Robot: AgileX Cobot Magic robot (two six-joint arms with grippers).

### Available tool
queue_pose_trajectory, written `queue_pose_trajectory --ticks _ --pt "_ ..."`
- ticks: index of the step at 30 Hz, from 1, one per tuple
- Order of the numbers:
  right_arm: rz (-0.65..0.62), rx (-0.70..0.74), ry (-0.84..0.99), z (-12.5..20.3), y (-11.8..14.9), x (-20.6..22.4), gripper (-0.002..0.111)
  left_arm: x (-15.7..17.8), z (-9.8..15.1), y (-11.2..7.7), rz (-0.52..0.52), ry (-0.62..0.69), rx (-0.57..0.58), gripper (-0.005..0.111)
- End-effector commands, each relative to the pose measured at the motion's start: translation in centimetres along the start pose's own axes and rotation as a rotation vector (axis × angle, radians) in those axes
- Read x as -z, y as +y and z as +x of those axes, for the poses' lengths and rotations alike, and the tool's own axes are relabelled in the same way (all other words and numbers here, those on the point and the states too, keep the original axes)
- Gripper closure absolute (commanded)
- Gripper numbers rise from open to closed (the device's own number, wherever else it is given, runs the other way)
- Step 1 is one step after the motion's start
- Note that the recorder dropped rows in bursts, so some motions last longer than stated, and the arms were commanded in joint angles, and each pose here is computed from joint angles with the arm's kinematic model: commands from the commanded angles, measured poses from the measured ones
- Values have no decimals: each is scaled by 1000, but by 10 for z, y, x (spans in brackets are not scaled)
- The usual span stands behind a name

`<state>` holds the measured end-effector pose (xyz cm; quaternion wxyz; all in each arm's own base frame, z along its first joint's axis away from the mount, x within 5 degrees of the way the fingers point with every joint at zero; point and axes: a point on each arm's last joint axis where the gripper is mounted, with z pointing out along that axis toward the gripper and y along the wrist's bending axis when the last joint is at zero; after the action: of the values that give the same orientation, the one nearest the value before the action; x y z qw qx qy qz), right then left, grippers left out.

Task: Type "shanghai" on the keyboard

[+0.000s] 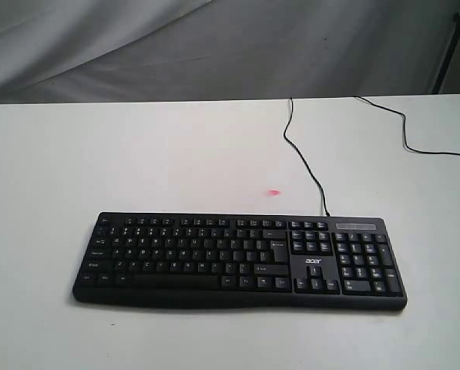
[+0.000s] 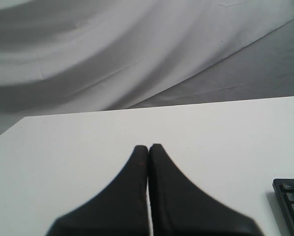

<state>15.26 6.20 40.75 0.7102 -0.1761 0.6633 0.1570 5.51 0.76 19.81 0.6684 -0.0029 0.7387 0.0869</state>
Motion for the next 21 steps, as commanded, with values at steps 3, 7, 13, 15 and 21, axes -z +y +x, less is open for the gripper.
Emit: queue_pose_trajectory --ticks 3,7,13,15,21 --pt "14 -14 -15 -1 -1 4 108 -1 1 0 5 4 3 106" --pt "14 -12 -14 -1 -1 4 108 -1 1 0 5 4 3 106" --pt "138 19 -72 -9 -10 13 108 -1 1 0 5 4 3 106" --pt "147 134 -89 -14 -9 22 108 -1 1 0 5 4 3 106" --pt "1 593 -18 -14 12 57 108 -1 1 0 5 4 3 106"
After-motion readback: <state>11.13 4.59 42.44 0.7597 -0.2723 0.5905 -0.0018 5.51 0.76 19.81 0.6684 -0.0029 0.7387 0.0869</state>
